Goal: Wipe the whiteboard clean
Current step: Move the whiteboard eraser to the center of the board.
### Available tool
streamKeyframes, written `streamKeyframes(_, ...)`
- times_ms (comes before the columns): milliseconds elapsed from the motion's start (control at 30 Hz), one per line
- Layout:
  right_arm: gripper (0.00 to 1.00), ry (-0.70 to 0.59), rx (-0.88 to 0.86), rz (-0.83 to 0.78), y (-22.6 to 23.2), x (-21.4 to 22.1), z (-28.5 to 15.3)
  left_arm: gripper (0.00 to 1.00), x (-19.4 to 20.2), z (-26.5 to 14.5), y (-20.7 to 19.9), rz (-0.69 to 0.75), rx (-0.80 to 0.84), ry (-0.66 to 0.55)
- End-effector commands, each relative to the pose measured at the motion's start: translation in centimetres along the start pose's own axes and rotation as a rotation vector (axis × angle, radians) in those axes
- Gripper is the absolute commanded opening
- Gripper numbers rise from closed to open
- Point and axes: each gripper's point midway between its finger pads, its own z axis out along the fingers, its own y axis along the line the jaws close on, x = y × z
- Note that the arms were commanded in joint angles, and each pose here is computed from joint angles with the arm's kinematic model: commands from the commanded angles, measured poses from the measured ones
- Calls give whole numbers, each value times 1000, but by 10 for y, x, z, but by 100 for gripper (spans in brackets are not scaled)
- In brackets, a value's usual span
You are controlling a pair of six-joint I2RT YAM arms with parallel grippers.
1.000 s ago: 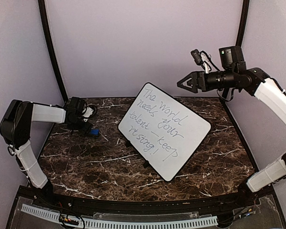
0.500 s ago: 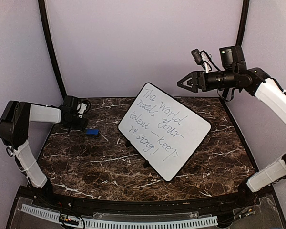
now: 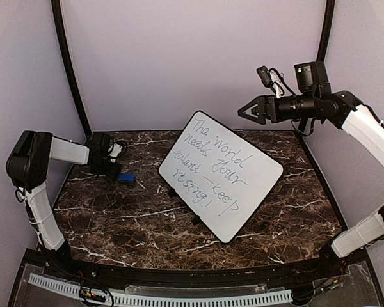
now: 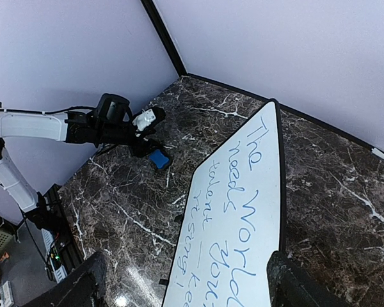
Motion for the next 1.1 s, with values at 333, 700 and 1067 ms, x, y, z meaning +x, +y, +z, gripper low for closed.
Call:
streamKeyframes(333, 83, -34, -8, -19, 5, -7, -3, 63, 22, -38, -80, 122, 205, 78)
streamKeyframes(700, 83, -37, -4, -18, 5, -7, -3, 63, 13, -66, -87, 103, 193, 68)
streamKeyframes(1067, 84, -38, -4, -10, 4, -6, -3, 78, -34, -82, -87, -164, 246, 12)
